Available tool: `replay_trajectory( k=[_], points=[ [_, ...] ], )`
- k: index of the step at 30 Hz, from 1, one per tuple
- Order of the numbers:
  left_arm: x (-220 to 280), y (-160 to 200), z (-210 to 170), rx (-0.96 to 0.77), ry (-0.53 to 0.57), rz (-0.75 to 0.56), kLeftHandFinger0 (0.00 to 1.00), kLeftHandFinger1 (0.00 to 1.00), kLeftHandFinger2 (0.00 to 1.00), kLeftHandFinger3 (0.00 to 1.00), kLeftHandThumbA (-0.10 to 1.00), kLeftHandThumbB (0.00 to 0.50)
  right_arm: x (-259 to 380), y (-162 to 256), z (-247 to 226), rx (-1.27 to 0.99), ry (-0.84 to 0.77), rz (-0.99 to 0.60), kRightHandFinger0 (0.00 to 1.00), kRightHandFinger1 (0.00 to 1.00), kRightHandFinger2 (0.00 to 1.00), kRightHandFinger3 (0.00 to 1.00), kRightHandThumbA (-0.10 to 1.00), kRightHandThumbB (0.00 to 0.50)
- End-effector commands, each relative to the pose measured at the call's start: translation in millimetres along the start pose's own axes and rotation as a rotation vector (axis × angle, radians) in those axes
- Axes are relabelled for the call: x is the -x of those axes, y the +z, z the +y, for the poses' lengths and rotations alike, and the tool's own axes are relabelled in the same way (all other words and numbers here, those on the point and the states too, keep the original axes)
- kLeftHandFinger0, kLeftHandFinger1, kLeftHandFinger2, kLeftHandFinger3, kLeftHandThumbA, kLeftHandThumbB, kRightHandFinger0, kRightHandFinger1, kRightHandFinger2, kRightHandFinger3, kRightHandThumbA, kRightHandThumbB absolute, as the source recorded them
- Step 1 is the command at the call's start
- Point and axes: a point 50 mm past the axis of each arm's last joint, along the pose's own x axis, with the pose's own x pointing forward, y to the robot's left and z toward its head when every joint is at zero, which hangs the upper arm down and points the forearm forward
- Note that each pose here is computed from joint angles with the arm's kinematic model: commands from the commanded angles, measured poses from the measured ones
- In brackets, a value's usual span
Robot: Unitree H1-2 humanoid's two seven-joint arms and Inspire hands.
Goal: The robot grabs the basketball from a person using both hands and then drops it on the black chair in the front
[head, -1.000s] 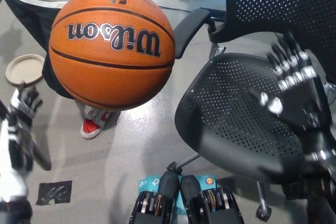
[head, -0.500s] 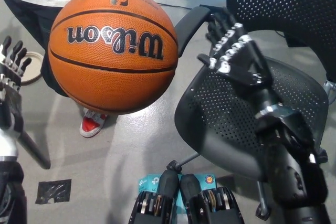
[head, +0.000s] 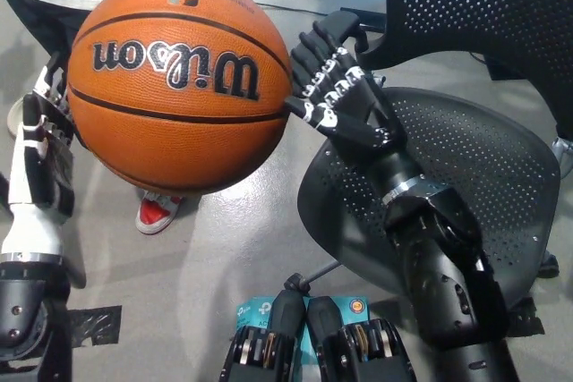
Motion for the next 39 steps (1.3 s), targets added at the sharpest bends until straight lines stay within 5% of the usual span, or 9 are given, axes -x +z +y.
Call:
replay_trajectory(
  k=[1,8,23,29,34,35,39],
  points=[
    [-8,12,-11,-0.014,-0.018,-0.048,1.00,1.00,1.00,1.00,1.00,0.156,-14,13,23,-0.159,0.157,-0.055,1.00,1.00,1.00,1.00,1.00,0.485],
    [-5,4,-17,0.005,-0.032,-0.041,1.00,1.00,1.00,1.00,1.00,0.136,-7,11,23,-0.271,0.164,-0.068,1.00,1.00,1.00,1.00,1.00,0.487],
    [-4,4,-37,0.004,-0.085,-0.026,1.00,1.00,1.00,1.00,1.00,0.156,-25,-28,40,0.115,0.088,0.019,1.00,1.00,1.00,1.00,1.00,0.456],
    [-9,3,-71,0.013,-0.127,-0.009,1.00,1.00,1.00,1.00,1.00,0.190,-41,-66,82,0.317,0.075,0.014,1.00,1.00,1.00,1.00,1.00,0.398],
    [-8,2,-76,-0.018,-0.128,-0.013,1.00,1.00,1.00,1.00,1.00,0.184,-43,-72,87,0.351,0.074,-0.011,1.00,1.00,1.00,1.00,1.00,0.377],
    [-9,2,-98,0.070,-0.174,-0.020,1.00,1.00,1.00,1.00,1.00,0.146,-49,-85,108,0.453,0.071,-0.078,1.00,1.00,1.00,1.00,1.00,0.318],
    [-11,5,-105,0.002,-0.170,-0.028,1.00,1.00,1.00,1.00,1.00,0.170,-50,-86,113,0.523,0.056,-0.100,1.00,1.00,1.00,1.00,1.00,0.310]
  ],
)
